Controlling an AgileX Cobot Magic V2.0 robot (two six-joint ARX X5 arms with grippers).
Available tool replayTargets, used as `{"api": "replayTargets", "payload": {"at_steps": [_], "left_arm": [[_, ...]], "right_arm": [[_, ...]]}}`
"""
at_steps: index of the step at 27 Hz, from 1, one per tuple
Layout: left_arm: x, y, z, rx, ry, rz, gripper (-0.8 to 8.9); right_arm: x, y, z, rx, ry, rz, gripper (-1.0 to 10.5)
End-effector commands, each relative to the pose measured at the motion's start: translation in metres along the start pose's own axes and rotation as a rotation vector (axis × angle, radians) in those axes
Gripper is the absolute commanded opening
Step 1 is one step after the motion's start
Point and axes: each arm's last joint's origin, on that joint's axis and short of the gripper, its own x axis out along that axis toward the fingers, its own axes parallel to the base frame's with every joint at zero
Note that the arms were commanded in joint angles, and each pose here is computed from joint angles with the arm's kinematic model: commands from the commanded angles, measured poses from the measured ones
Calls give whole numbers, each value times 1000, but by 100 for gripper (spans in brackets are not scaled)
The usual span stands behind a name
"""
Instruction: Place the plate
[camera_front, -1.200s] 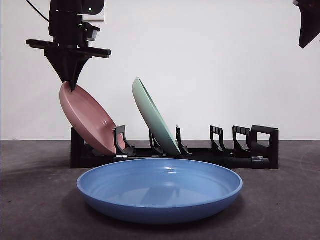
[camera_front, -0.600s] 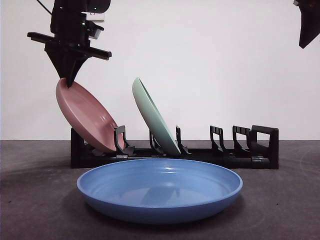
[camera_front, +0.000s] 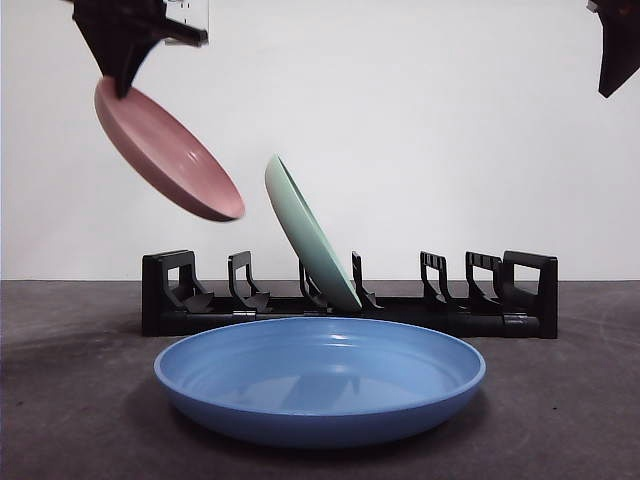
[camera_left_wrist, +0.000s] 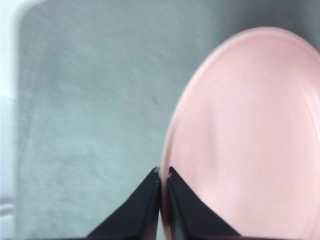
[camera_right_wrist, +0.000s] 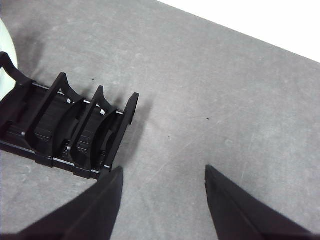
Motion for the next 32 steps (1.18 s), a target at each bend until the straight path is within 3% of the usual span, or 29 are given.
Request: {"api": "replayTargets", "payload": {"at_steps": [1,12,23,32], "left_arm": [[-19,10,0,-5,-35,12,10],[-48,24,-8,-32,-83,-2,10],[-110,51,-40,-73,-166,-246,10],[-120,52,-90,-24,-63,-476,10]], "right_arm": [[-1,1,3,16,-8,3,254],[-1,1,2,32,2,6,254],[-1,1,2,33,9,7,254],[-1,1,1,33,10,6,254]]}}
